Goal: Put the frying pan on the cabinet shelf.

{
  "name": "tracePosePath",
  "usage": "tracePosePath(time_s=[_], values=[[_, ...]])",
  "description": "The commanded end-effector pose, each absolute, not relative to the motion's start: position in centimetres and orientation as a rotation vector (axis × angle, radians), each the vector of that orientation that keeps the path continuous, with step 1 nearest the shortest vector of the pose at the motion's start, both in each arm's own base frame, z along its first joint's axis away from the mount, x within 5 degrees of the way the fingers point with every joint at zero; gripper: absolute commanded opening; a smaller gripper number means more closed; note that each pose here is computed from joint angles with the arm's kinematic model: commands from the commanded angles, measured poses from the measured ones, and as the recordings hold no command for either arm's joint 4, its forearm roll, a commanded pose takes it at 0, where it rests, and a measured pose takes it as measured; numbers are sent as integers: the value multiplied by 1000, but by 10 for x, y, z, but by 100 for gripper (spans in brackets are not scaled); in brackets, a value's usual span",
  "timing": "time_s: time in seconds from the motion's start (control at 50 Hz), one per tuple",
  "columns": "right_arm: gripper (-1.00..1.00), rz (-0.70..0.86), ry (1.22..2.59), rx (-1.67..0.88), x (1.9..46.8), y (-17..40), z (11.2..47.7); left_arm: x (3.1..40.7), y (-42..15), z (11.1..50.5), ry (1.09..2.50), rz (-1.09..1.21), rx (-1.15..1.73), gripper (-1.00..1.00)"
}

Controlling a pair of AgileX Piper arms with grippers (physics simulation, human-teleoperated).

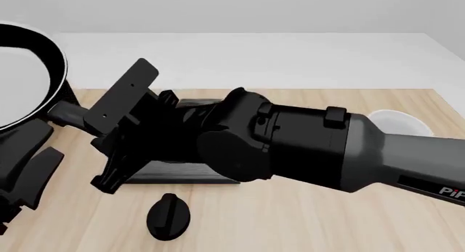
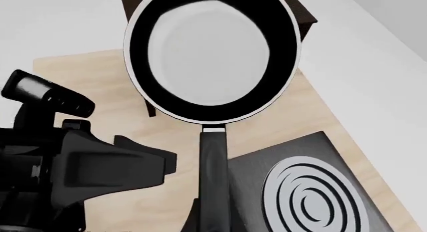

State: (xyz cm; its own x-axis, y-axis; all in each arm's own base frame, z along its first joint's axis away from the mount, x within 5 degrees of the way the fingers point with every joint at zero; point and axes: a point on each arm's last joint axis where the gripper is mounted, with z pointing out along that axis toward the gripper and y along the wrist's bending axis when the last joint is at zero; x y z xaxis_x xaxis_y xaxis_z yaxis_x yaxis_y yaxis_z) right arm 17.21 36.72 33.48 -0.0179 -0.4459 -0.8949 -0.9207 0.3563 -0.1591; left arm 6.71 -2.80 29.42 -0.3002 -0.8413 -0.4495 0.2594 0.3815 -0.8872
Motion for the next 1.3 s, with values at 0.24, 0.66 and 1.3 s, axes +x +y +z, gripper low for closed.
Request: tracePosePath(time_s=[0.24,0.66,1.3], values=[[-100,679,1601,-1230,155,375,346,68,-29,292,1497,-1204,-545,100],[-100,709,1579,-1253,139,373,346,70,-30,287,1500,-1211,-554,100],[-100,728,1556,-1286,125,375,341,71,-28,289,1493,-1177,-562,-100]])
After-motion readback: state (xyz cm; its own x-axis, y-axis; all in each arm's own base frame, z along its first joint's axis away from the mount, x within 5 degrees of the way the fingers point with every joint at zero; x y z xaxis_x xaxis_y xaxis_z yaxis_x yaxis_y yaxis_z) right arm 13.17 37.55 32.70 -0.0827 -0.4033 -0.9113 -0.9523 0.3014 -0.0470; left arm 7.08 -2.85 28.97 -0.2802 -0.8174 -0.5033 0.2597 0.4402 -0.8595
